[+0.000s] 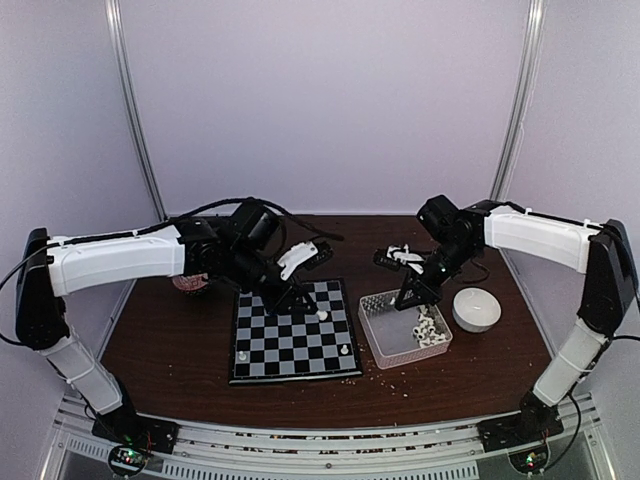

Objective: Set up the chess pieces on the board
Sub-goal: Place the chess piece on the chessboard.

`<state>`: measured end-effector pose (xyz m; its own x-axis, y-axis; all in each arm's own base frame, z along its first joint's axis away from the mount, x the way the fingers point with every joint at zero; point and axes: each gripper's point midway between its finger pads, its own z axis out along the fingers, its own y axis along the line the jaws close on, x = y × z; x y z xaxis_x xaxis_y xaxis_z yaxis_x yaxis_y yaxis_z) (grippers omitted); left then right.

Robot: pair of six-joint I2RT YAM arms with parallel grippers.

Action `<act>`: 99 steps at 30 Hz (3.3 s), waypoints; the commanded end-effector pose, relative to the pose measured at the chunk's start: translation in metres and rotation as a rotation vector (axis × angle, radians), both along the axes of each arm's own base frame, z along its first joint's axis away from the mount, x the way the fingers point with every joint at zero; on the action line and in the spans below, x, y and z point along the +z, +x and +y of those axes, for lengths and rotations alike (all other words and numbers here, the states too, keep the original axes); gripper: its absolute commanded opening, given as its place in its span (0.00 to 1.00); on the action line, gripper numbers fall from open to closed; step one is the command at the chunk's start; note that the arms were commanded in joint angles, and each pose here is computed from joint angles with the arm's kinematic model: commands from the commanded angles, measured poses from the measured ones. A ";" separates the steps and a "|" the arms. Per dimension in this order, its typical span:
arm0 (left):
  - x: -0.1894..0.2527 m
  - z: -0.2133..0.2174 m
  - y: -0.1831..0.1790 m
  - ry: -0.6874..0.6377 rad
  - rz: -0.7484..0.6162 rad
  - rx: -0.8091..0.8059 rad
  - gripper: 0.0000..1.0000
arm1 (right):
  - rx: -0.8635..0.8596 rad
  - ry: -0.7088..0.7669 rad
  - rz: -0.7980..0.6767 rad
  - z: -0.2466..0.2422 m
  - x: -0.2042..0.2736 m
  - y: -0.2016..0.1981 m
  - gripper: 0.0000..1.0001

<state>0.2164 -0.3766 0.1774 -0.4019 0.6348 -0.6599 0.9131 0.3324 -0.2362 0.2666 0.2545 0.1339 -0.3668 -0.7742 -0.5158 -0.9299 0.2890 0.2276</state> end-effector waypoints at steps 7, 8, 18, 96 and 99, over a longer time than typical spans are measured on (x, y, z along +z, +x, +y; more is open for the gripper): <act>-0.043 0.048 -0.025 0.545 -0.125 -0.055 0.00 | -0.072 -0.067 -0.012 -0.003 -0.023 0.019 0.00; -0.045 0.047 -0.028 0.575 -0.127 -0.068 0.00 | -0.068 -0.068 -0.011 -0.003 -0.024 0.018 0.00; -0.068 0.025 -0.037 0.625 -0.113 -0.125 0.00 | -0.066 -0.093 0.004 -0.007 -0.033 0.015 0.00; 0.140 -0.048 -0.020 -0.359 -0.590 -0.086 0.46 | 0.191 0.386 0.179 0.043 0.123 -0.059 0.02; 0.142 -0.053 -0.033 -0.422 -0.662 -0.191 0.45 | 0.267 0.415 0.240 0.048 0.137 -0.078 0.02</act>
